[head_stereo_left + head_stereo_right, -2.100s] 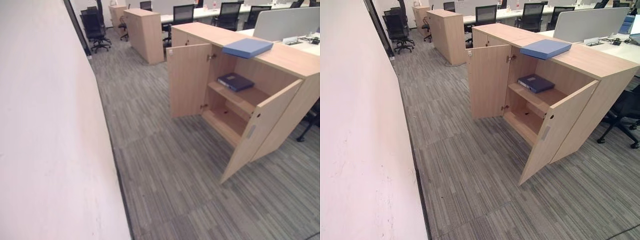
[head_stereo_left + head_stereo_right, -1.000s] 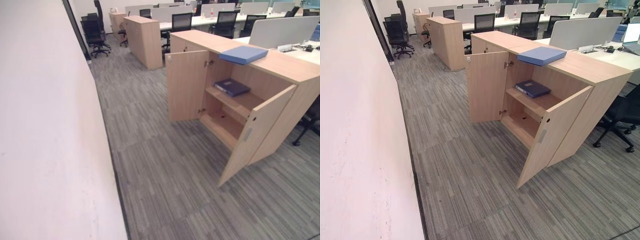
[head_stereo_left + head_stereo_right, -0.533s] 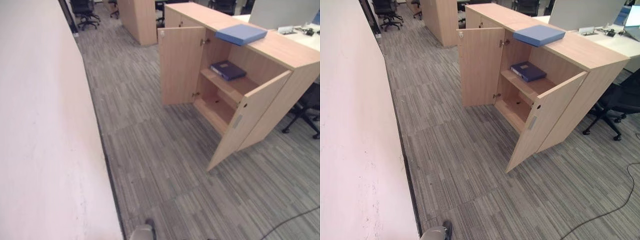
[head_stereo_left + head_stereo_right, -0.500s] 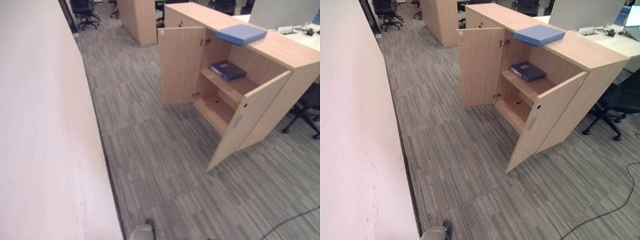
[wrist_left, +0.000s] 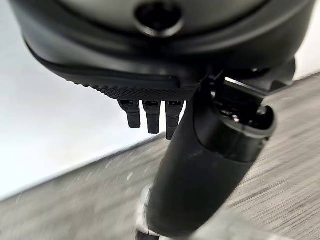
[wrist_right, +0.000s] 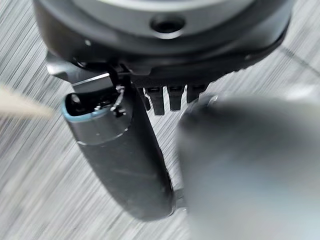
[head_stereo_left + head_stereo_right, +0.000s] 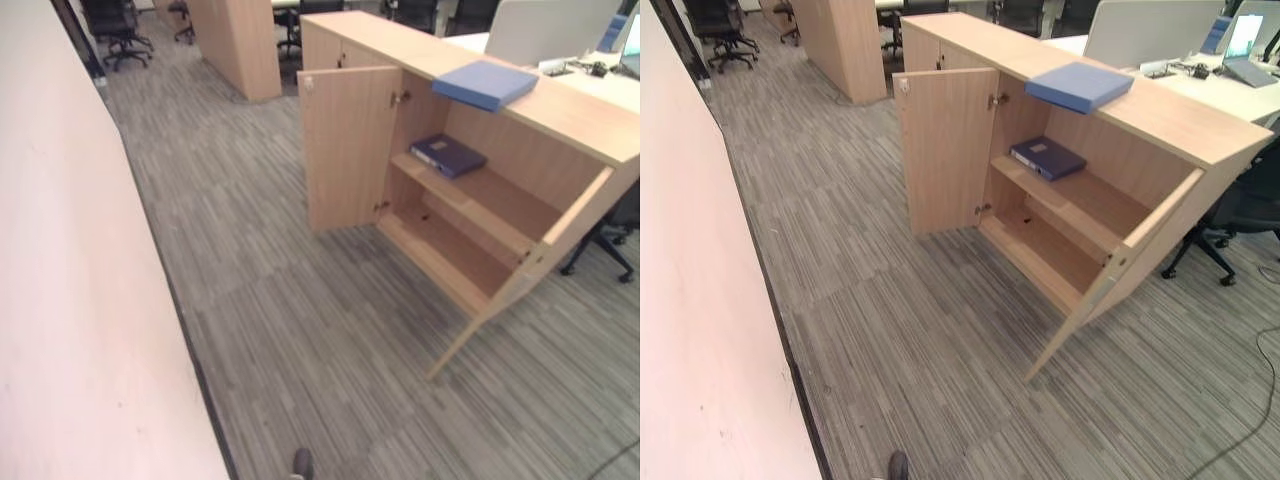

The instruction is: Put the empty folder in the office cabinet

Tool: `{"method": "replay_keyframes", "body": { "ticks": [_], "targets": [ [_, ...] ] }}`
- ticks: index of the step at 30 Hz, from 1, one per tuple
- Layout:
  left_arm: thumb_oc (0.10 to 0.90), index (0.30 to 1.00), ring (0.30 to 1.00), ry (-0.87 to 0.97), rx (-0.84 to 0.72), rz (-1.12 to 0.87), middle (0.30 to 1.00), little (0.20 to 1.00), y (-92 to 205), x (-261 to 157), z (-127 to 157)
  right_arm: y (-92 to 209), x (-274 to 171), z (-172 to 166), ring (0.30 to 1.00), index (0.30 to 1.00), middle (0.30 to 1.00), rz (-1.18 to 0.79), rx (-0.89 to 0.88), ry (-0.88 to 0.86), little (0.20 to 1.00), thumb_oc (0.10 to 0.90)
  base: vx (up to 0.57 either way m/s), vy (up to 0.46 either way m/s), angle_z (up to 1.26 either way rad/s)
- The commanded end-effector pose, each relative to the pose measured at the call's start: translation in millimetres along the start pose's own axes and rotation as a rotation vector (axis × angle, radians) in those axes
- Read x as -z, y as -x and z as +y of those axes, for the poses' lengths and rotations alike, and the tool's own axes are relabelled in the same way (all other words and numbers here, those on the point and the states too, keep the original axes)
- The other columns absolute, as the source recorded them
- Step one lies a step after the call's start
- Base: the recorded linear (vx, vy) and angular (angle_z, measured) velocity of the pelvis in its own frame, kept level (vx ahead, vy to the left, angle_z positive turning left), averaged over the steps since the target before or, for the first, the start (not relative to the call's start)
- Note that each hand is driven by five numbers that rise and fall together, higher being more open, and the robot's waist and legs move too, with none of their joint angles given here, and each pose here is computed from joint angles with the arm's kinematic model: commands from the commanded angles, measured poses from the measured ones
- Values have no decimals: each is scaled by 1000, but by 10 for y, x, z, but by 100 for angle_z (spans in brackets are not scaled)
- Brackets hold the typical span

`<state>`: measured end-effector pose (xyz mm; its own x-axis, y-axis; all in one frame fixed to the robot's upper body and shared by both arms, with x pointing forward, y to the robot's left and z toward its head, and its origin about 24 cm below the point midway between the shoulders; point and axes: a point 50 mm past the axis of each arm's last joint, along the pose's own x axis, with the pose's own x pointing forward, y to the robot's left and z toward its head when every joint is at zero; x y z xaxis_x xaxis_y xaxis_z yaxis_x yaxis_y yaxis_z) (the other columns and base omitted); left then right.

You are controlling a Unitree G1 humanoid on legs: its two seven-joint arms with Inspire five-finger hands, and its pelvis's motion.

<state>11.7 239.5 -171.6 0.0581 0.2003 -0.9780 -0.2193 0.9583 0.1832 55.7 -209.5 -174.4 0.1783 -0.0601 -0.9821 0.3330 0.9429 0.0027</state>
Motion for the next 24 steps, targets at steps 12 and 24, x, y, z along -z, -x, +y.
{"method": "replay_keyframes", "body": {
  "ticks": [12,24],
  "targets": [
    [800,900,900,-49,-155,75,900,900,45,135,391,37,-644,370,900,900,900,-235,-132,75,900,800,239,75,18],
    [800,900,900,-64,-202,112,900,900,112,321,673,26,-317,-80,900,900,900,-128,-15,-22,900,800,390,-110,81]
  ]
}}
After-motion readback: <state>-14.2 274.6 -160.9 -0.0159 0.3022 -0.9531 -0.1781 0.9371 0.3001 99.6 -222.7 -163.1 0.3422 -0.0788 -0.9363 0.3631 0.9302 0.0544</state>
